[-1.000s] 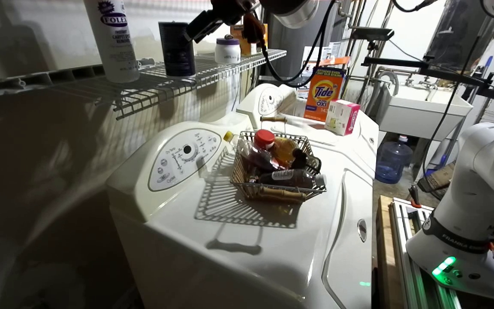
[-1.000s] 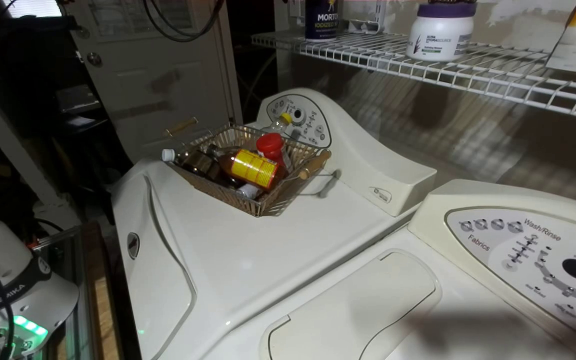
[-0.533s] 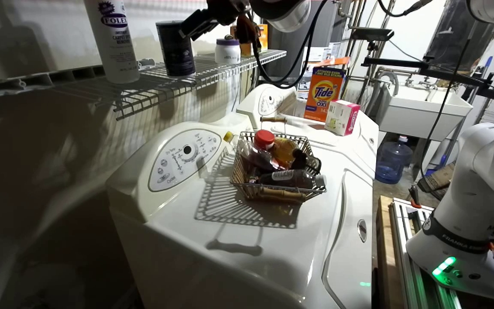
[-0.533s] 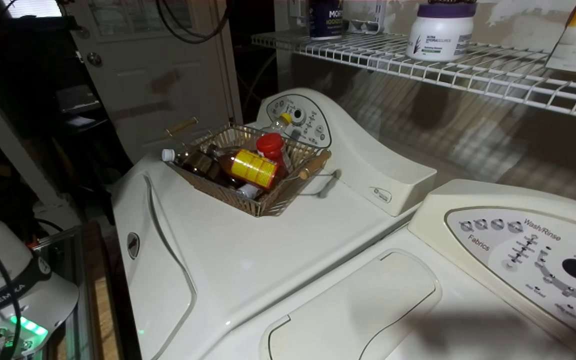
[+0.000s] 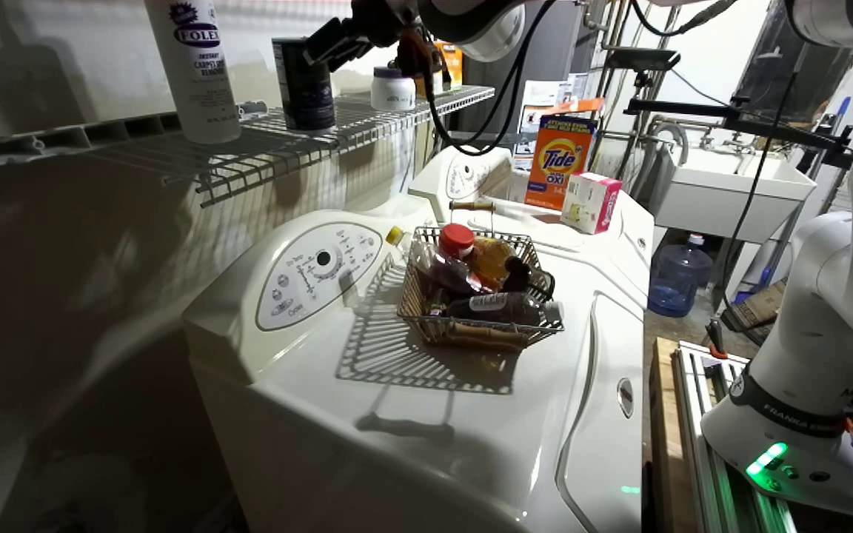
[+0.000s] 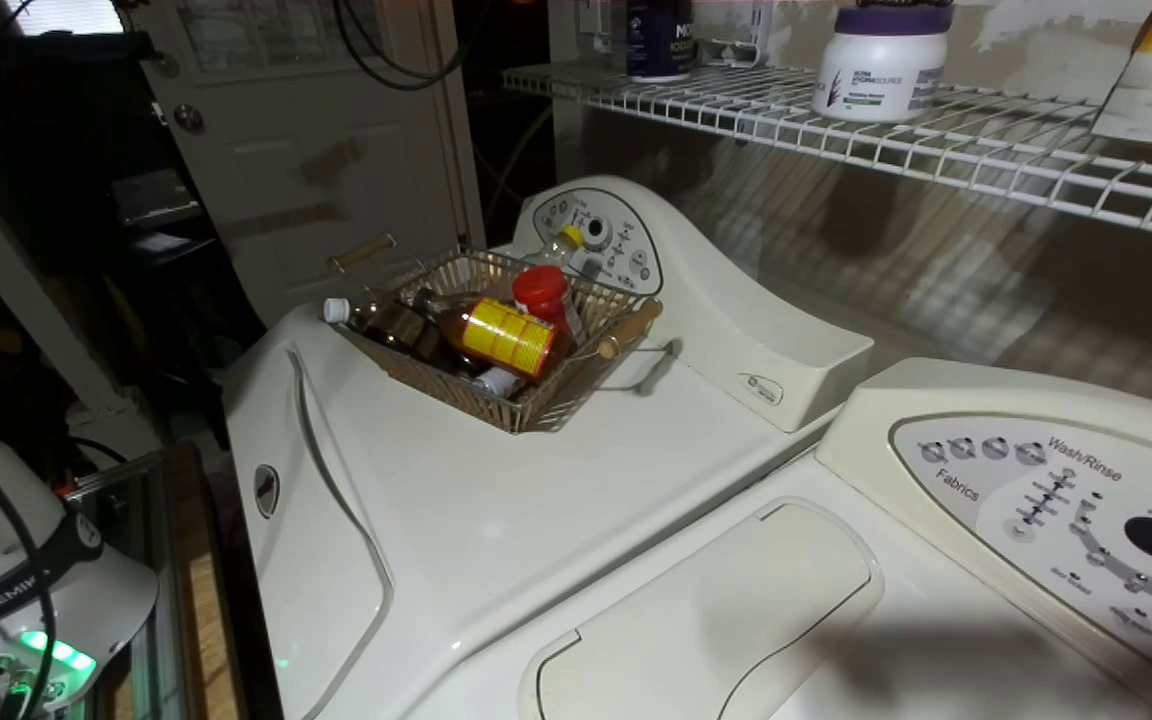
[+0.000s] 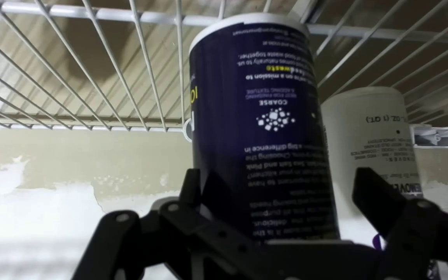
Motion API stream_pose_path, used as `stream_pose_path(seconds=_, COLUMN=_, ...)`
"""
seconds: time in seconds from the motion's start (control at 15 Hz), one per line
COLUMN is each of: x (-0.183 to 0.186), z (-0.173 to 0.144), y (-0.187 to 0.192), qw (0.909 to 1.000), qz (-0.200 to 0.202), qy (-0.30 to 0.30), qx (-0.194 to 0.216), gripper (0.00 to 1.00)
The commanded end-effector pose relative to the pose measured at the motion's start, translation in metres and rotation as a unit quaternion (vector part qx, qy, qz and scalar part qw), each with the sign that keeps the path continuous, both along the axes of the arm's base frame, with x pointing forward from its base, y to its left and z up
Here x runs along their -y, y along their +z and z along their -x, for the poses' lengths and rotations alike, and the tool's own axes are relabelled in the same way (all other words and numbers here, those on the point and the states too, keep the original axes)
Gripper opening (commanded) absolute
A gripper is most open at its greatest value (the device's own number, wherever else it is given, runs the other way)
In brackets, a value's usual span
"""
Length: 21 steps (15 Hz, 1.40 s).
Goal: Pick up the black container on the bottom shelf and put it in the basket.
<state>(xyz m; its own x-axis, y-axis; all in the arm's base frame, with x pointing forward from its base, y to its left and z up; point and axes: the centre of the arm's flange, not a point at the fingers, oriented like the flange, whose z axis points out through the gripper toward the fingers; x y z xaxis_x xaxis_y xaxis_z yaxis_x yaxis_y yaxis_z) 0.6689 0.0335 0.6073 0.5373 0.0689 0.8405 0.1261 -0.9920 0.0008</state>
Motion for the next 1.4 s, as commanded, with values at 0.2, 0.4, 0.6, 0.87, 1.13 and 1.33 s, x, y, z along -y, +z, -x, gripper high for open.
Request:
stream_pose_path(seconds=0.2, x=-0.004, z=-0.027, y=-0.005, qw=0.9993, qz=-0.022, qy=-0.026, qx=0.017, gripper=1.0)
stream_pose_path(seconds=0.4, x=-0.004, z=-0.032, y=-0.005, qw=0.999, qz=-0.022, qy=-0.031, qx=0.023, gripper=1.0)
stream_pose_path(seconds=0.6, x=-0.004, z=-0.034, y=-0.004, qw=0.9989, qz=-0.021, qy=-0.034, qx=0.025, gripper=0.74)
stream_pose_path(seconds=0.87, x=-0.002, z=-0.03, y=-0.001, qw=0.9989, qz=-0.021, qy=-0.035, qx=0.024, gripper=0.64)
stream_pose_path(seconds=1.13, x=0.003, z=-0.015, y=0.007, qw=0.9992, qz=-0.018, qy=-0.027, qx=0.021, gripper=0.62)
stream_pose_path(seconds=1.33, x=0.01, z=0.0, y=0.017, qw=0.9994, qz=-0.018, qy=-0.012, qx=0.028, gripper=0.62)
